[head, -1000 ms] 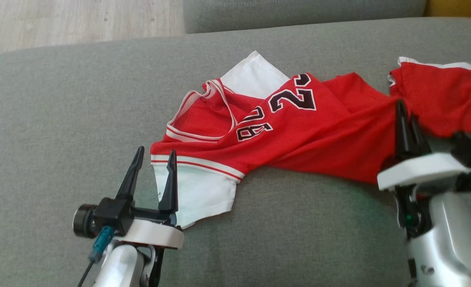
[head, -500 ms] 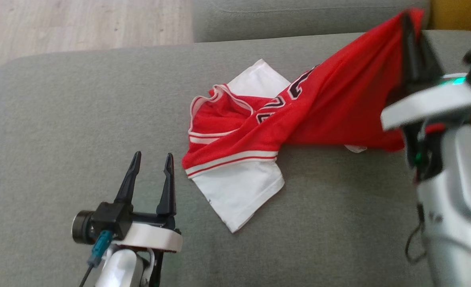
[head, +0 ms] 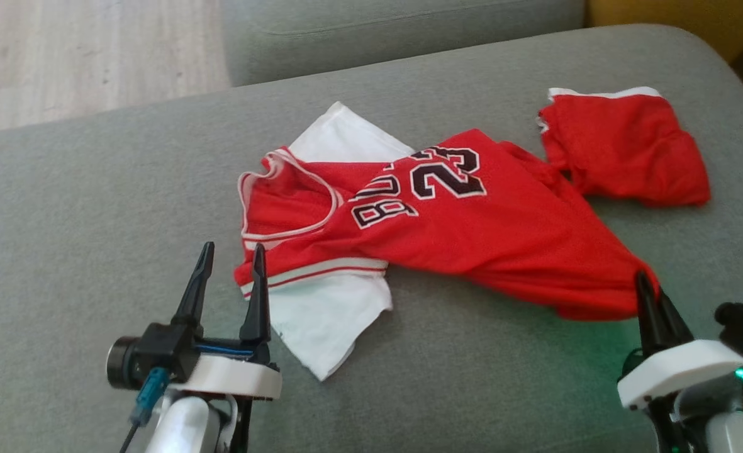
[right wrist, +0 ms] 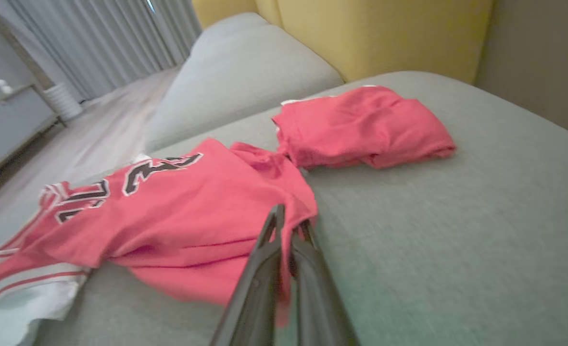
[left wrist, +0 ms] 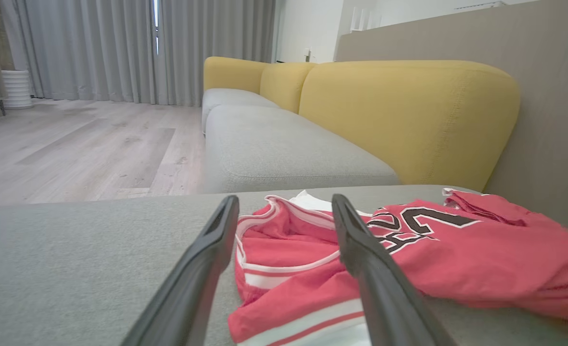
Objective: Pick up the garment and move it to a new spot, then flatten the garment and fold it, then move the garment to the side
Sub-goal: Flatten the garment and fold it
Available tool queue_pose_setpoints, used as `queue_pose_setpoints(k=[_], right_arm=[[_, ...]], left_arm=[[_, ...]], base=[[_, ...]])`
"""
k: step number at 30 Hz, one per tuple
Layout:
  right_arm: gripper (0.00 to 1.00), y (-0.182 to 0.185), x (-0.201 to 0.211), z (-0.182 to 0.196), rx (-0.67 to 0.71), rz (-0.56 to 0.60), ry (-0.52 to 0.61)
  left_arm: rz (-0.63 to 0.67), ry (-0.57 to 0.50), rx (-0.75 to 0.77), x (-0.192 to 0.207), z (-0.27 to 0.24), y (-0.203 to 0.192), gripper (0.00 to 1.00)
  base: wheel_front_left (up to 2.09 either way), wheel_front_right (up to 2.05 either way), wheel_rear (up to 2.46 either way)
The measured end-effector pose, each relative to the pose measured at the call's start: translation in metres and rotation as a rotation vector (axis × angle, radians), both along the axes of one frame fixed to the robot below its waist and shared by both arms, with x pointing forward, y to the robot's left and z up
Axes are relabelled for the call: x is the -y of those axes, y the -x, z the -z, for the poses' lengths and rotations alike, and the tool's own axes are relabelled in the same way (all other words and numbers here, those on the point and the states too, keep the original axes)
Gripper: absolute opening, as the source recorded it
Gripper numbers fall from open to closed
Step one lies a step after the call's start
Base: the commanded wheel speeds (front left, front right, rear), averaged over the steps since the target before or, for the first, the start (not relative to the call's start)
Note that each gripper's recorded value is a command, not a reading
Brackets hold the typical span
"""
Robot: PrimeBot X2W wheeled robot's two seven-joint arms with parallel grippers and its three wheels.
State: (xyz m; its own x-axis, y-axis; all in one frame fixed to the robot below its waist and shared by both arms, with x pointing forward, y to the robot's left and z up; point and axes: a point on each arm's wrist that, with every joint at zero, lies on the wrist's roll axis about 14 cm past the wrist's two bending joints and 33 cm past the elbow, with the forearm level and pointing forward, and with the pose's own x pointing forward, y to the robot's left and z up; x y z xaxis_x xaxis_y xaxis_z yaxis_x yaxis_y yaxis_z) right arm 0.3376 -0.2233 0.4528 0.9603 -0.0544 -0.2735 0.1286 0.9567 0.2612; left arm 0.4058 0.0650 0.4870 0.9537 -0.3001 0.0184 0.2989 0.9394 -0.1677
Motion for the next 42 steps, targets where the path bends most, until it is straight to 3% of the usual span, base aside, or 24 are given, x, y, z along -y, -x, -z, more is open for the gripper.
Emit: queue_pose_setpoints(k=[7, 8, 14, 22, 28, 33, 37, 42], right_arm=[[0.02, 0.005, 0.006, 0.032, -0.099, 0.018, 0.018], [0.98, 0.004, 0.007, 0.035, -0.106, 0.018, 0.019], [1.0, -0.01, 0.015, 0.033, -0.075, 0.03, 0.081], [1.0, -0.042, -0.01, -0.023, 0.172, -0.042, 0.149], [1.0, -0.039, -0.015, -0.026, 0.188, -0.055, 0.147], [1.0, -0.037, -0.016, -0.029, 0.203, -0.055, 0.146], [1.0, -0.035, -0.013, -0.029, 0.205, -0.045, 0.146], [1.0, -0.033, -0.009, -0.027, 0.2, -0.032, 0.142]], left_arm=[[0.02, -0.003, -0.012, 0.006, 0.005, -0.002, 1.0], [0.023, -0.003, -0.015, 0.006, 0.006, -0.001, 1.0], [0.001, -0.012, -0.027, -0.003, 0.011, -0.001, 1.0], [-0.005, -0.015, -0.029, -0.005, 0.012, 0.001, 1.0], [0.012, 0.006, -0.046, 0.001, 0.014, 0.005, 1.0], [0.071, -0.029, -0.235, 0.016, 0.059, 0.023, 1.0], [0.097, -0.097, -0.482, 0.022, 0.109, 0.046, 1.0], [0.097, -0.112, -0.567, 0.025, 0.121, 0.049, 1.0]], base=[[0.0, 0.0, 0.0], [0.0, 0.0, 0.0], [0.0, 0.0, 0.0], [0.0, 0.0, 0.0], [0.0, 0.0, 0.0], [0.0, 0.0, 0.0], [0.0, 0.0, 0.0], [0.0, 0.0, 0.0]])
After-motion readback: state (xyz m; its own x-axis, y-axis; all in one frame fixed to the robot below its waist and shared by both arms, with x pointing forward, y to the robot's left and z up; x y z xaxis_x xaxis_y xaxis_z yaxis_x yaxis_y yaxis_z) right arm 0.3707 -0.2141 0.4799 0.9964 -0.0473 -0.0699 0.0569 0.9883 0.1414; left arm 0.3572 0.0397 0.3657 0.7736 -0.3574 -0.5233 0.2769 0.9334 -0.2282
